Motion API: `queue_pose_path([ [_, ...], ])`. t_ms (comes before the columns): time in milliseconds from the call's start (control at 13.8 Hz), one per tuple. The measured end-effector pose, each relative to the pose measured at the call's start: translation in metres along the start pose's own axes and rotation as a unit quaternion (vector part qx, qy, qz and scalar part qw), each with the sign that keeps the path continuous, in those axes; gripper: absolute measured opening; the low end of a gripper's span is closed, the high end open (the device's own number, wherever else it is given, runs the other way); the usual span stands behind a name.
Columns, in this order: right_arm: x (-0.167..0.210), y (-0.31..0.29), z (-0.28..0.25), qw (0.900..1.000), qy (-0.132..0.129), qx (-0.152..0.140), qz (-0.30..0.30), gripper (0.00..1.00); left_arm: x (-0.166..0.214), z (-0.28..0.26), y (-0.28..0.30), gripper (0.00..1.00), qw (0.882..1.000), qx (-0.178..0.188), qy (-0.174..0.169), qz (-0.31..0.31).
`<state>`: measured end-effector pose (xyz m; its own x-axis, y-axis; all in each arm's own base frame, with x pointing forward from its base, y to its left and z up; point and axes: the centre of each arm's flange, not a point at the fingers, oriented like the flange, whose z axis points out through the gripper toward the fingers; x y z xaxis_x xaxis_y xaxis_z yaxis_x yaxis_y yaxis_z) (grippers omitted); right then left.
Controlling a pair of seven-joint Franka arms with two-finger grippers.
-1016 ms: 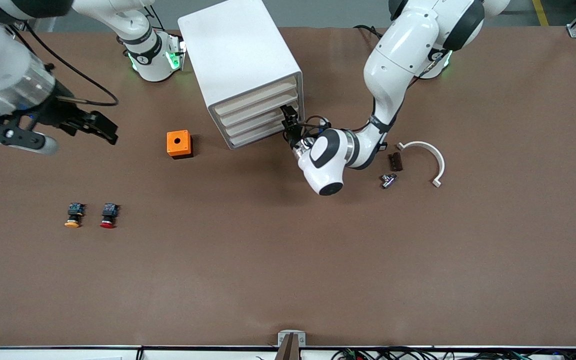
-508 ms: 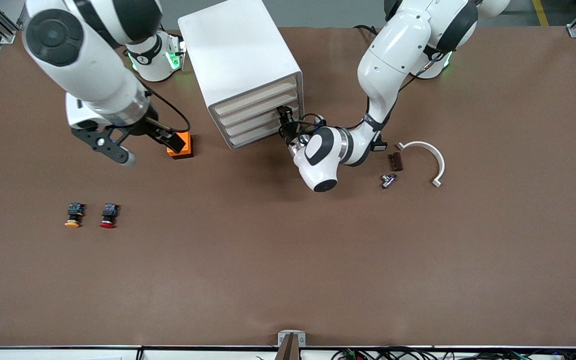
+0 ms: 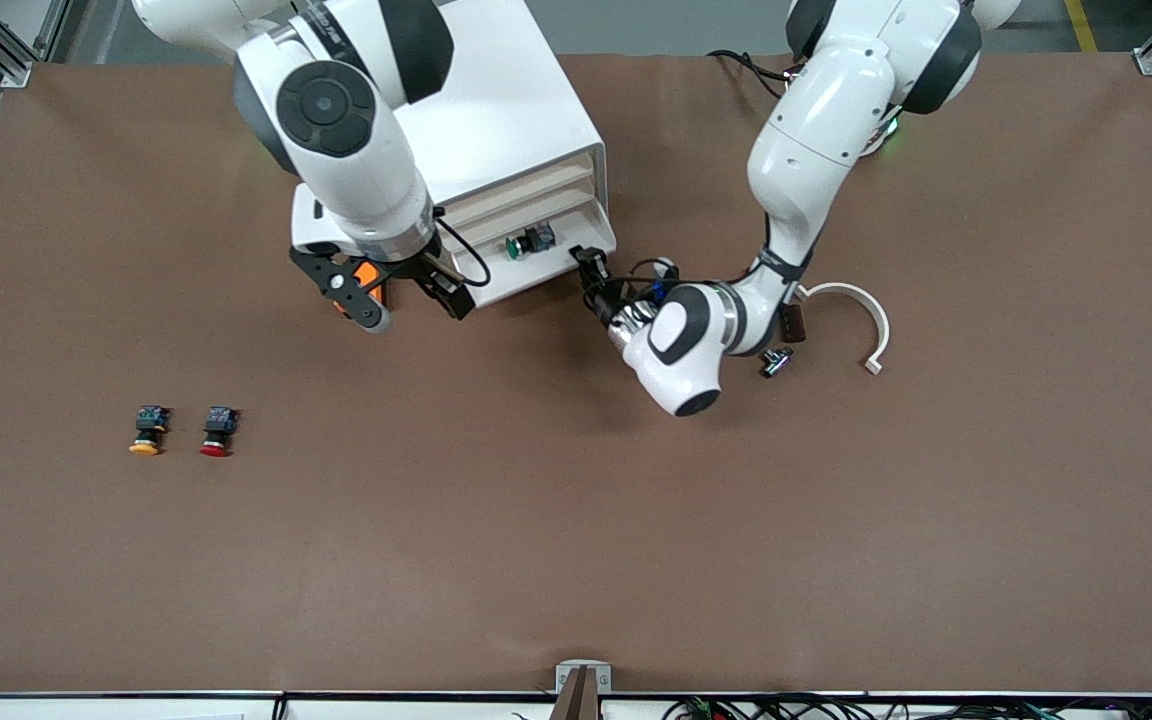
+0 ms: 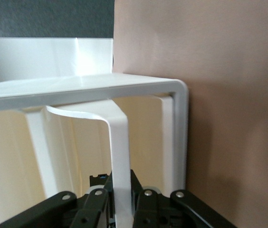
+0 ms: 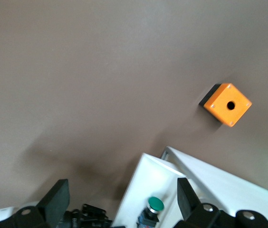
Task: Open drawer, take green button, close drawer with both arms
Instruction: 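Lower the right gripper into the drawer over the green button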
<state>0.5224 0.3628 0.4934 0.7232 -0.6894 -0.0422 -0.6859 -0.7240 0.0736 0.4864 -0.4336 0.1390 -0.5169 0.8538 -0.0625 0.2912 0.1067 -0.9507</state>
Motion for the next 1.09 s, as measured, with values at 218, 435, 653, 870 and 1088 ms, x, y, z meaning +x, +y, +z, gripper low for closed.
queue_pose_path([
  [218, -0.009, -0.019, 0.025, 0.999, 0.001, 0.010, 0.040, 1.00, 0.003, -0.035, 0.003, 0.10, 1.000, -0.013, -0.020, 0.004],
  [435, -0.032, -0.041, 0.059, 0.997, 0.001, 0.016, 0.080, 1.00, 0.005, -0.051, 0.007, 0.15, 0.999, -0.022, -0.032, 0.027],
  [653, -0.068, -0.056, 0.091, 0.996, 0.001, 0.005, 0.088, 1.00, 0.012, -0.084, 0.010, 0.44, 0.997, -0.032, -0.056, 0.051],
  [870, -0.089, -0.060, 0.110, 0.995, 0.002, -0.008, 0.099, 1.00, 0.008, -0.106, 0.001, 0.75, 0.995, -0.046, -0.064, 0.067],
  [1088, -0.108, -0.060, 0.131, 0.994, 0.005, -0.027, 0.107, 1.00, 0.005, -0.141, -0.026, 1.00, 0.990, -0.096, -0.034, 0.094],
])
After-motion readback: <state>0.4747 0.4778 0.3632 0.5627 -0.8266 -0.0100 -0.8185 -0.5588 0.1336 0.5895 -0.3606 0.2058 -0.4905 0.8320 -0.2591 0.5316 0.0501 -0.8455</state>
